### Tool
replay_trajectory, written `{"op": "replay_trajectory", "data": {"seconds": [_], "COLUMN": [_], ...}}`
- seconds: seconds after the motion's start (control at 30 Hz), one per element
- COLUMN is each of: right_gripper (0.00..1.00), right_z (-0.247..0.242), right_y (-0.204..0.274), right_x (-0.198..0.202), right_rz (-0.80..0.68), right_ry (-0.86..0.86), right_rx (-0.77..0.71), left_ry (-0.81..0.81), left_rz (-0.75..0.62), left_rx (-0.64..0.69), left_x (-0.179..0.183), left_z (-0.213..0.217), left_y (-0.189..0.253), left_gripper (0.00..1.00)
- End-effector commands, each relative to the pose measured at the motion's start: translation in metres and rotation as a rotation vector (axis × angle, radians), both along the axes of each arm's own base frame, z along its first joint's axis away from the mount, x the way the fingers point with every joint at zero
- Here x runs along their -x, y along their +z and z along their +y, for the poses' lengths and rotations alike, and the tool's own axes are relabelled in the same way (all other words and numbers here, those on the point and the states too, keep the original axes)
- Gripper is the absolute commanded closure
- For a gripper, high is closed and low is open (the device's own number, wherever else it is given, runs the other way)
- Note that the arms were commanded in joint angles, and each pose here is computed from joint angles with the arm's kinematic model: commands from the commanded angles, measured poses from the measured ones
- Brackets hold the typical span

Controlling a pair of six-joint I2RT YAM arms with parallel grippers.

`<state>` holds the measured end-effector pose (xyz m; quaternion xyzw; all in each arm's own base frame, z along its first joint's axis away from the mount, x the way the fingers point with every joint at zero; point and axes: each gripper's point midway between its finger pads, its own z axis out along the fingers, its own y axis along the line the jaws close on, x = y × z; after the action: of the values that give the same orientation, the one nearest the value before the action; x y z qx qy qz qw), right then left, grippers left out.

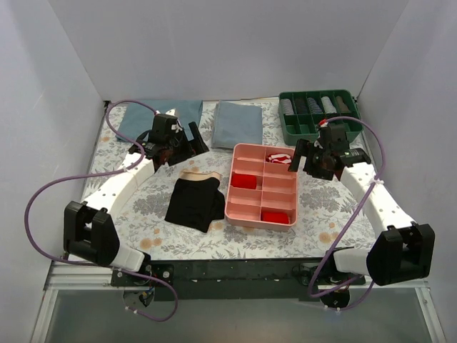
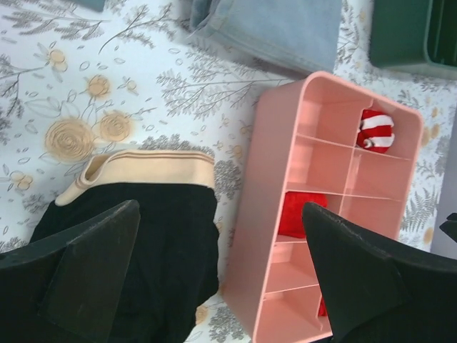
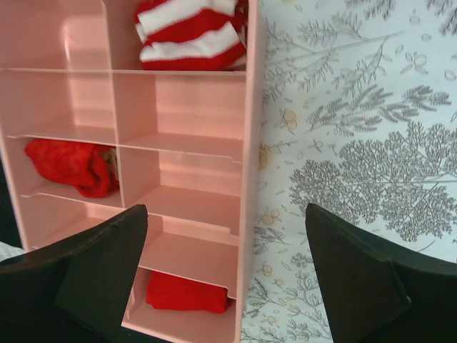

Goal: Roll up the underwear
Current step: Move the storage box to the corner of the board.

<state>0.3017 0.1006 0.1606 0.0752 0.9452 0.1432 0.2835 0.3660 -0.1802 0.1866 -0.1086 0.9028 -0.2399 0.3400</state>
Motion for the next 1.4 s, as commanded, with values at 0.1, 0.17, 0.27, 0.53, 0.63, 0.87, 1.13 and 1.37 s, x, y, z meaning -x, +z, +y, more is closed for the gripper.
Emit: {"op": "replay_trajectory", "data": {"seconds": [0.1,0.17,0.27,0.53,0.63,0.87,1.13,1.37], "right_gripper": [0.02,0.01,0.02,0.01,0.01,0.01,0.01,0.01], "right_z": [0.011,0.016,0.028,0.060,0.066,0.082,0.090,0.062], "right_y": [0.010,0.011,0.019,0.020,0.011,0.005,-0.015,-0.051], "right_x": [0.001,0.008,0.019,0.023,0.019,0.004,-0.018,-0.024], "right_rz": [-0.047,-0.055,-0.102,-0.097,-0.067,-0.053,-0.011,0.076], "right_ry": [0.000,0.040,0.116,0.221,0.214,0.248,0.255,0.125], "right_rx": [-0.086,-0.102,-0.157,-0.191,-0.108,-0.094,-0.069,0.083], "left_ry": [0.001,0.001,-0.026,-0.005,-0.021,-0.110,-0.139,-0.133], "left_rz": [-0.116,-0.132,-0.168,-0.223,-0.138,-0.075,-0.138,-0.076], "left_rx": [0.048,0.064,0.103,0.021,0.016,0.079,0.029,0.036], "left_x": [0.022,0.035,0.047,0.063,0.064,0.067,0.066,0.077], "left_z": [0.007,0.011,0.009,0.030,0.026,0.005,0.010,0.012], "left_y": [0.043,0.047,0.054,0.062,0.046,0.038,0.048,0.031], "left_gripper": [0.02,0.02,0.02,0.02,0.02,0.02,0.02,0.02]}}
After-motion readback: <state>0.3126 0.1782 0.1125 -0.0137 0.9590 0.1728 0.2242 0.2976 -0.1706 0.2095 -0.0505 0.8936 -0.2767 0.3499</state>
